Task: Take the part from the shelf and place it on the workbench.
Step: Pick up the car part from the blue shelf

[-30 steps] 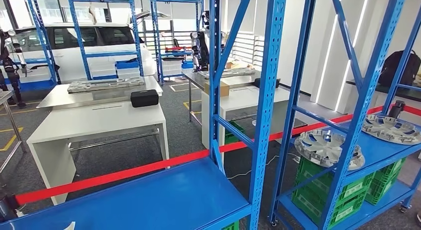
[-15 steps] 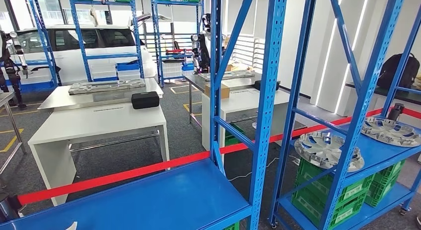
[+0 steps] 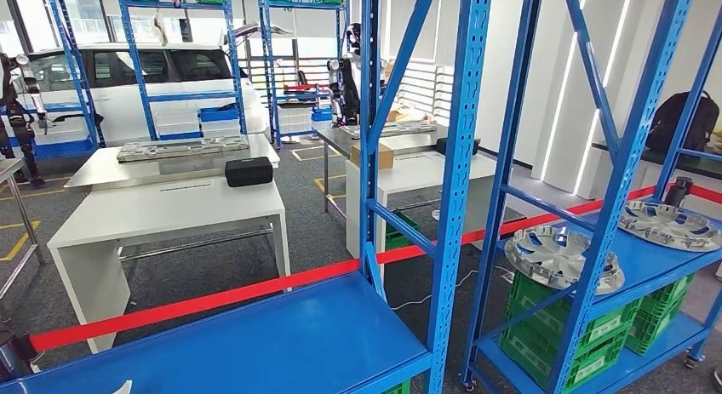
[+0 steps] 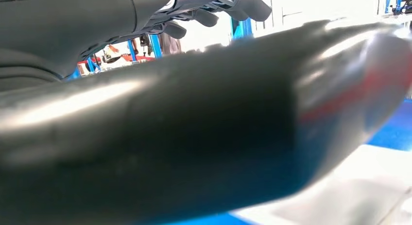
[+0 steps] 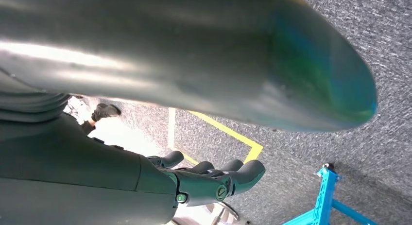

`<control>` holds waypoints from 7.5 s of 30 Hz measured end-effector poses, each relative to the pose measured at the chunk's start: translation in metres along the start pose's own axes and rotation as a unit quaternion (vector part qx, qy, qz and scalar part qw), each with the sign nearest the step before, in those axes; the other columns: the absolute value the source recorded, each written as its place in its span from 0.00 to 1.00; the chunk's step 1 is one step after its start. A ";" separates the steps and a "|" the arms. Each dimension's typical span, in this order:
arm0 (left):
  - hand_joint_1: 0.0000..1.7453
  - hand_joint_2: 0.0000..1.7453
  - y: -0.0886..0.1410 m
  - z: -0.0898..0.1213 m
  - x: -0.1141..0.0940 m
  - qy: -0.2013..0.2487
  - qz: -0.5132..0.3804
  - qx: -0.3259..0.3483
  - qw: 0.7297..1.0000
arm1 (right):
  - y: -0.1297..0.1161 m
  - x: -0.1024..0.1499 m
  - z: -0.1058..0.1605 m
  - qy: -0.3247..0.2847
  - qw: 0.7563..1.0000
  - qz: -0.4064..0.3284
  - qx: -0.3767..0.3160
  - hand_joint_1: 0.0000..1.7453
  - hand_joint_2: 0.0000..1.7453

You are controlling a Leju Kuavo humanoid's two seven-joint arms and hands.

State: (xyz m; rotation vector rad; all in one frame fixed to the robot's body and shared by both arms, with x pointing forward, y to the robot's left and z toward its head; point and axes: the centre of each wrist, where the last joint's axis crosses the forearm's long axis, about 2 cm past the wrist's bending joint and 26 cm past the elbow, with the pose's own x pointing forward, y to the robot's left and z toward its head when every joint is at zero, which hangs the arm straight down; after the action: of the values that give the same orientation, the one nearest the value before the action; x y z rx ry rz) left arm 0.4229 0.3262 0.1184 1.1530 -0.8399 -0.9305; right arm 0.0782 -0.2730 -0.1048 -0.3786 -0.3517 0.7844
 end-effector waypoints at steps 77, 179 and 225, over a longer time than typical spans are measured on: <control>0.00 1.00 -0.064 0.036 -0.010 -0.029 0.086 0.015 0.996 | 0.004 -0.013 0.002 0.022 0.999 -0.030 -0.012 0.00 0.00; 1.00 1.00 -0.060 0.028 -0.036 0.019 0.097 0.022 0.995 | 0.002 -0.019 0.002 0.029 0.999 -0.032 -0.011 0.00 0.00; 1.00 1.00 -0.062 0.029 -0.038 -0.028 0.137 0.032 0.990 | 0.004 -0.023 0.003 0.024 0.999 -0.031 -0.006 0.00 0.00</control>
State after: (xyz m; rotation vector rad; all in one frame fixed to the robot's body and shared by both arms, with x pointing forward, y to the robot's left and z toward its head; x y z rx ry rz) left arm 0.3717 0.3420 0.0612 1.0383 -1.0522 -0.7155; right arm 0.0595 -0.2863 -0.1080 -0.3953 -0.3226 0.7117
